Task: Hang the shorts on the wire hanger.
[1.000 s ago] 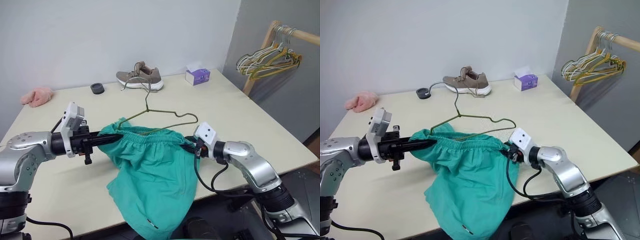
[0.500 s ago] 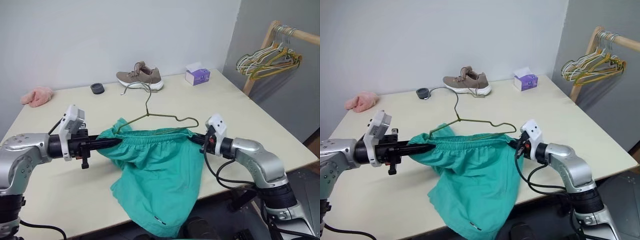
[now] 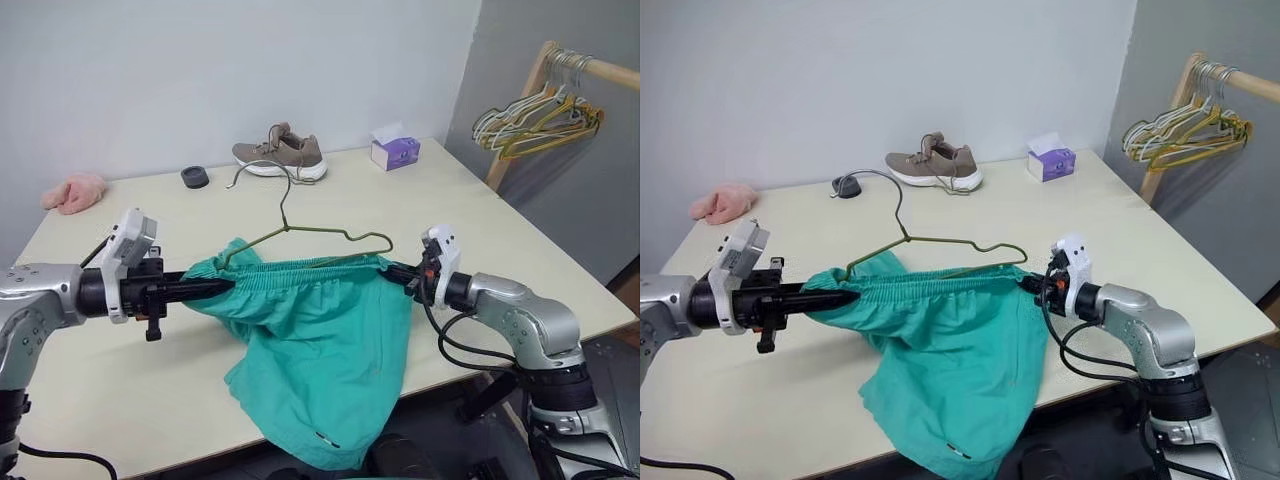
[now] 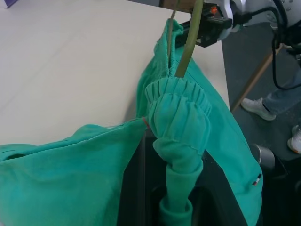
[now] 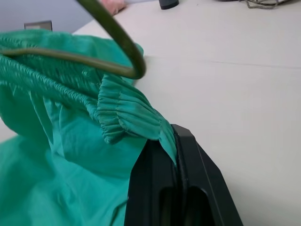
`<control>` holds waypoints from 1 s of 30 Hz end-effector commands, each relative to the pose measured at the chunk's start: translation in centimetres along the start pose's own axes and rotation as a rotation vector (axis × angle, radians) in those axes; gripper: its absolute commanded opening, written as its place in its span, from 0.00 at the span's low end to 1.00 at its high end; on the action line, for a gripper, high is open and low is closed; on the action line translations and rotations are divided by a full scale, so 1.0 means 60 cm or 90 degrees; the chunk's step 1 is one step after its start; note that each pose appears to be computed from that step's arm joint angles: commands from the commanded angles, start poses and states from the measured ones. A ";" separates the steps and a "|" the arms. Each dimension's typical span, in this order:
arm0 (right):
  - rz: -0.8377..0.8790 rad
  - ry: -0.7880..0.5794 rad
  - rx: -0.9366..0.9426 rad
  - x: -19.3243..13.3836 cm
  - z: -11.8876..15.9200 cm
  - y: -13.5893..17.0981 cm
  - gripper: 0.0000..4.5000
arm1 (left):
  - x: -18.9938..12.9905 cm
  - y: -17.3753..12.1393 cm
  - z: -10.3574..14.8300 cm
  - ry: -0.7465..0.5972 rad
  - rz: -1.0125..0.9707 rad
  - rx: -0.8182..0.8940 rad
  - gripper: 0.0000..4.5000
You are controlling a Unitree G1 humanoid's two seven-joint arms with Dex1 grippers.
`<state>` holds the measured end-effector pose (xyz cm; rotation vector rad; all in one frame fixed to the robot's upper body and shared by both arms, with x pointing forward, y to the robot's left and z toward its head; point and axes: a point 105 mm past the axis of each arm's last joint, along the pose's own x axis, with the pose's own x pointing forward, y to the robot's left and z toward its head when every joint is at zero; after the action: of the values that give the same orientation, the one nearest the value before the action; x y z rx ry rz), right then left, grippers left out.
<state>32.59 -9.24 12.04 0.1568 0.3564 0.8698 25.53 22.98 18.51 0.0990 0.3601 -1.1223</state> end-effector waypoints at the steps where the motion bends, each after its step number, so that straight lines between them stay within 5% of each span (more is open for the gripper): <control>1: -0.131 -0.043 0.036 -0.043 0.028 -0.069 0.01 | -0.042 0.014 0.022 -0.010 0.058 0.033 0.00; 17: -0.127 -0.052 0.009 -0.066 0.043 -0.062 0.01 | -0.089 0.049 -0.038 0.073 0.113 0.043 0.00; 26: 0.044 0.114 -0.185 -0.051 -0.030 0.032 0.01 | -0.036 0.034 -0.032 0.014 0.047 0.034 0.00; 30: 0.101 0.179 -0.283 -0.062 -0.057 0.054 0.22 | 0.000 0.008 -0.016 -0.008 -0.006 0.038 0.00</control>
<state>27.14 -10.67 9.56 -0.2989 0.4702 1.0671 25.62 24.25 16.17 0.1250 0.3667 -1.1235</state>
